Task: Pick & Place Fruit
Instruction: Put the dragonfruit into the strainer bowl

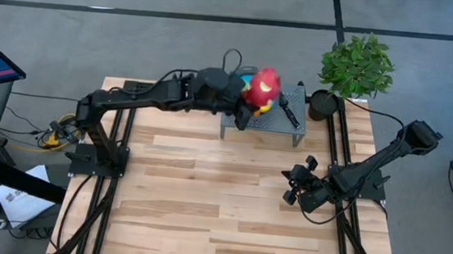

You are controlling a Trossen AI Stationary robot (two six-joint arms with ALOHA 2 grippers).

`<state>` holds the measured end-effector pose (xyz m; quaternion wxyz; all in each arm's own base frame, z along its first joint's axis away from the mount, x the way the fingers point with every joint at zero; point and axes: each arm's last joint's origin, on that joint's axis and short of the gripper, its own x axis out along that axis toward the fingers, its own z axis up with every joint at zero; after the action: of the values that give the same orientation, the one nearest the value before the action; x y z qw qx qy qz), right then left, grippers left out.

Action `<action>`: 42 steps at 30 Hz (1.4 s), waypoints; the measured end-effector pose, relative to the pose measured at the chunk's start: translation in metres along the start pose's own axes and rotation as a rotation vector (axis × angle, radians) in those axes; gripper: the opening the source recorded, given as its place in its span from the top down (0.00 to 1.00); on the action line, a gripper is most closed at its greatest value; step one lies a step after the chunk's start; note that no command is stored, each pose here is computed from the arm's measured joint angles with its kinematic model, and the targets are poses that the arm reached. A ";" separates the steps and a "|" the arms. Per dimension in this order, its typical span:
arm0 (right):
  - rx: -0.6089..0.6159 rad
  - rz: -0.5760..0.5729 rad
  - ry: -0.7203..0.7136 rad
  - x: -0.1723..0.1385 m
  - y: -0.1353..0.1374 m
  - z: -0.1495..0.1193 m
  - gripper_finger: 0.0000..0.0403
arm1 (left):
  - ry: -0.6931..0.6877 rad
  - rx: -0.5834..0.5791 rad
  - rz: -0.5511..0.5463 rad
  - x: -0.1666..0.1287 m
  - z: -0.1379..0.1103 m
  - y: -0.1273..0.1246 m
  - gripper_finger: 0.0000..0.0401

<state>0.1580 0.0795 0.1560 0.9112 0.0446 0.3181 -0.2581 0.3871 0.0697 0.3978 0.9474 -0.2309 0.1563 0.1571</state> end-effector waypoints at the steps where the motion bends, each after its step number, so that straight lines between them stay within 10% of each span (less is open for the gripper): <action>1: -0.002 0.000 0.000 0.000 0.000 0.000 1.00 | -0.021 0.014 0.002 -0.003 0.003 -0.004 0.87; 14: -0.008 -0.002 0.002 0.000 0.000 0.000 1.00 | -0.015 0.100 -0.047 0.058 -0.005 -0.025 0.87; 24: -0.022 -0.002 0.025 0.000 -0.001 -0.002 1.00 | 0.103 -0.093 0.265 0.037 0.016 0.046 0.87; 42: -0.022 -0.038 0.032 0.005 -0.006 0.002 1.00 | 0.227 -0.154 0.278 0.073 -0.011 0.074 0.87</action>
<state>0.1594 0.0715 0.1547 0.9014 0.0324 0.3362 -0.2710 0.4231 0.1430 0.3331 0.8724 -0.2954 0.2799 0.2708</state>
